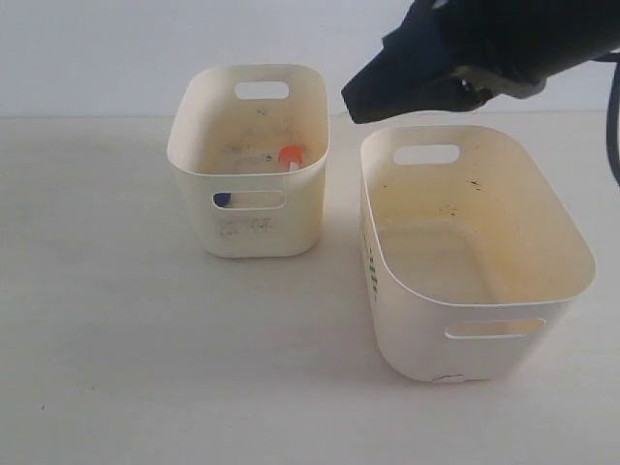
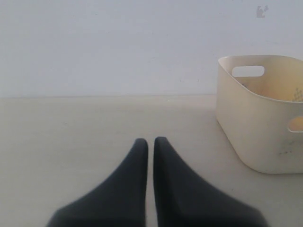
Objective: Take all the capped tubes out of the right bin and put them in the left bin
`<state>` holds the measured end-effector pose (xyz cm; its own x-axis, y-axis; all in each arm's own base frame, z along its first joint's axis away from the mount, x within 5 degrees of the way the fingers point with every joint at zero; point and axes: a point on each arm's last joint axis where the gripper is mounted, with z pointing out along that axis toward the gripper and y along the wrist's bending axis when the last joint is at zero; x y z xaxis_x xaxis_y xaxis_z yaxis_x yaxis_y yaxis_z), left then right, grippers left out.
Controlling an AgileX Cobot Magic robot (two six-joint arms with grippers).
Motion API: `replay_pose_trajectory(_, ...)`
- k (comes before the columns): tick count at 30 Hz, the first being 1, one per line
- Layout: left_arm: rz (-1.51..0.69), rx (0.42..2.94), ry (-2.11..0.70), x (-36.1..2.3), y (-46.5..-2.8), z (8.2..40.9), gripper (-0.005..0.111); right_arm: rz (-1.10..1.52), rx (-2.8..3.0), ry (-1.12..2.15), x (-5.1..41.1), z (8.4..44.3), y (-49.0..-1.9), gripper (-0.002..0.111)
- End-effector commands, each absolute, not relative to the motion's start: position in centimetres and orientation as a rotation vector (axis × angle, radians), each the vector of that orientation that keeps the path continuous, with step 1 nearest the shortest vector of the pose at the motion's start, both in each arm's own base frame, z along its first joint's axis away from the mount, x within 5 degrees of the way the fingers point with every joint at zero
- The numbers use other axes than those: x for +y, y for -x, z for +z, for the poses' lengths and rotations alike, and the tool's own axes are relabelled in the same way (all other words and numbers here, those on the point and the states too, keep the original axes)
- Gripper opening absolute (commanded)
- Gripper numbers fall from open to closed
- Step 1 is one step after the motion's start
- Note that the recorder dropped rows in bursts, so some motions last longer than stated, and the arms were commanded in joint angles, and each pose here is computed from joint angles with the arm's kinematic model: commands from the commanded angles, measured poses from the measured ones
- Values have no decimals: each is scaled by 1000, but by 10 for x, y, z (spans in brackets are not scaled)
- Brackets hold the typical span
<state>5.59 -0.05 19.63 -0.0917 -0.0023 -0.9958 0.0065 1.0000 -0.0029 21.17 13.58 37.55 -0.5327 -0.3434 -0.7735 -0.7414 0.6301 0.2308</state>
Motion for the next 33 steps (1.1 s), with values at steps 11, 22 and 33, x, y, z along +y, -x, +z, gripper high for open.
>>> replay_pose_trajectory(11, -19, 1655, -3, -1, -56, 198, 4, 610, 2095, 653, 123, 352, -212, 1)
replay_pose_trajectory(22, -19, 1655, -3, -1, -56, 198, 4, 381, 1848, 109, 40, 292, -135, 1)
replay_pose_trajectory(33, -19, 1655, -3, -1, -56, 198, 4, 158, 1532, -281, -7, 238, -77, 1)
